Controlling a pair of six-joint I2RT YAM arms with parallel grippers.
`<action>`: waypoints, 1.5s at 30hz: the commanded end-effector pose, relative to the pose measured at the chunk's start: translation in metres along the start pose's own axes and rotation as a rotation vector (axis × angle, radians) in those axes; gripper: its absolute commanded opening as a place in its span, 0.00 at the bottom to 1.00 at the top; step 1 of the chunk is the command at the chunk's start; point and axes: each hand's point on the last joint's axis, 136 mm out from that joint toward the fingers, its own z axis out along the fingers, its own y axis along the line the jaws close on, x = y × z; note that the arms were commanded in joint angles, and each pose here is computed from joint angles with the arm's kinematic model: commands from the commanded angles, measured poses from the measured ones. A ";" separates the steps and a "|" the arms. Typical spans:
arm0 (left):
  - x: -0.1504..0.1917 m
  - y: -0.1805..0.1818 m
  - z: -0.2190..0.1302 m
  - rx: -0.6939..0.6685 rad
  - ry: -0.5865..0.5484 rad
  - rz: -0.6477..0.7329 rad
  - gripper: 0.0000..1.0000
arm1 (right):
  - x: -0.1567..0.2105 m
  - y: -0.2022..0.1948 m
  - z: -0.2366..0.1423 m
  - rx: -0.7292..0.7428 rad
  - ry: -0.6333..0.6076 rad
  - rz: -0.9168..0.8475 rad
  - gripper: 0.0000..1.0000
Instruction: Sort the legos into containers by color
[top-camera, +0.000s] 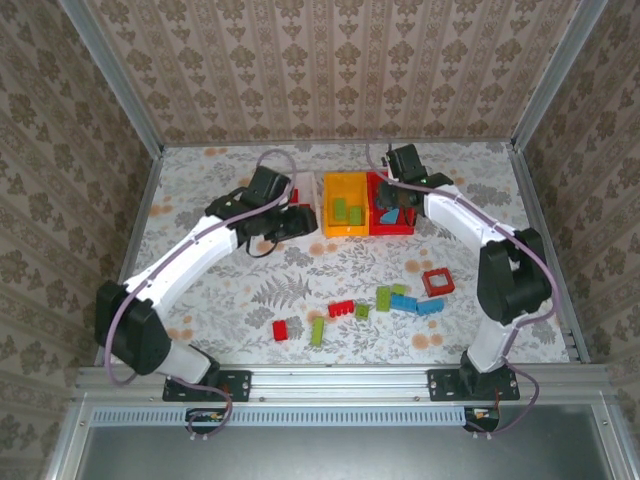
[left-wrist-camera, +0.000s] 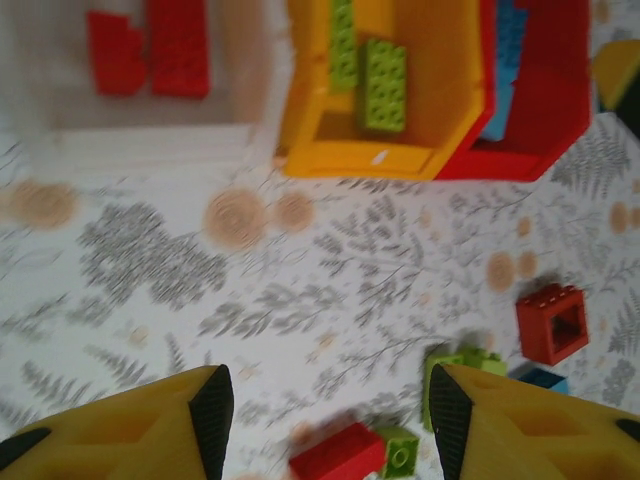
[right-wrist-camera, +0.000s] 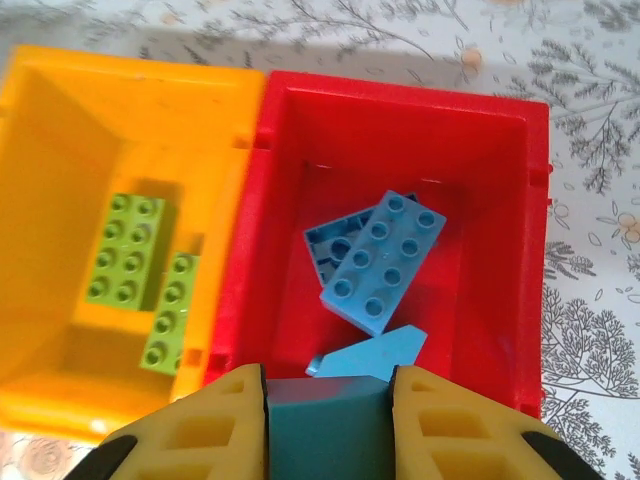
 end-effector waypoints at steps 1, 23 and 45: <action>-0.012 -0.018 0.005 0.044 -0.005 0.056 0.57 | 0.011 0.000 0.013 0.002 0.094 0.034 0.22; 0.009 -0.010 0.015 0.023 0.075 0.158 0.60 | -0.003 0.001 -0.010 -0.095 0.075 0.102 0.67; 0.189 -0.011 0.082 -0.026 0.599 1.052 0.72 | 0.105 0.049 -0.174 -0.541 0.043 0.188 0.85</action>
